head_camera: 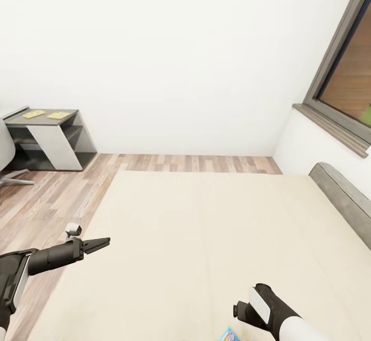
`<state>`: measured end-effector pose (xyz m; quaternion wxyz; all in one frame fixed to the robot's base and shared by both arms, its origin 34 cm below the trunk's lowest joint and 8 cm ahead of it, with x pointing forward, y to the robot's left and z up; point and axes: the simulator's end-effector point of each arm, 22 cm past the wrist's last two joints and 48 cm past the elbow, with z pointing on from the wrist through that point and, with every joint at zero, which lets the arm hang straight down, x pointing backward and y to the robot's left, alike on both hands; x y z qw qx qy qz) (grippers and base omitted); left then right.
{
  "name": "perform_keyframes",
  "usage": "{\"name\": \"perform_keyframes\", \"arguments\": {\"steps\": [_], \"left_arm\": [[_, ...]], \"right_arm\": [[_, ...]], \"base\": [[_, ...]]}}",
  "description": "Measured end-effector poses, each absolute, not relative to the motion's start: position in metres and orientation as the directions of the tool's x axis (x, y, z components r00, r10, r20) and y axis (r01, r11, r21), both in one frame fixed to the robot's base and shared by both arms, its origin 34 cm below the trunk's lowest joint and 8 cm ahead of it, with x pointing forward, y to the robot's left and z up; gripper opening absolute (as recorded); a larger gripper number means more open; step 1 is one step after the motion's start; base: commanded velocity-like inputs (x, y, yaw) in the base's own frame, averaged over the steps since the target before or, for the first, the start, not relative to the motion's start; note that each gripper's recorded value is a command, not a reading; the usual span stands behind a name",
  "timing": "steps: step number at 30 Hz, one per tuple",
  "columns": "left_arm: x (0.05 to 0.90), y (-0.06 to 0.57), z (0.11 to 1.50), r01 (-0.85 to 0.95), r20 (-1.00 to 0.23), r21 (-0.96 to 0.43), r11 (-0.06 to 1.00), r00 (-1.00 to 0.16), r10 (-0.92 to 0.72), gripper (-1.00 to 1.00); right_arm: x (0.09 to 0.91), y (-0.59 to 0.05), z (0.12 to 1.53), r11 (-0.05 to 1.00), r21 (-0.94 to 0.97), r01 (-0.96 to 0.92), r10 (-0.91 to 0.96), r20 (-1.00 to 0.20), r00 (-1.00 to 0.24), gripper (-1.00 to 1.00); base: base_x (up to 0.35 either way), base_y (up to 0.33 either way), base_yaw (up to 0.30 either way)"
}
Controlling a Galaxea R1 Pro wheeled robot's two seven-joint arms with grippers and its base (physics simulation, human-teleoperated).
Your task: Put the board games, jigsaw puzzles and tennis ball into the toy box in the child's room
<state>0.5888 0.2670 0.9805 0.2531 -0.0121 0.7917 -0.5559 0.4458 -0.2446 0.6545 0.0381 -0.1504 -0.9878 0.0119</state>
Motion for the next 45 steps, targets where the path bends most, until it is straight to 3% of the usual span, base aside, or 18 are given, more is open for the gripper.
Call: {"name": "perform_keyframes", "arguments": {"steps": [45], "left_arm": [[0.586,0.267,0.946,0.198,-0.323,-0.903,0.382,-0.898,-0.299,1.0]], "right_arm": [[0.409,-0.253,0.629,0.954,-0.074,0.29,0.298,0.16,-0.941,1.0]], "base": [[0.0,0.0,0.0]]}}
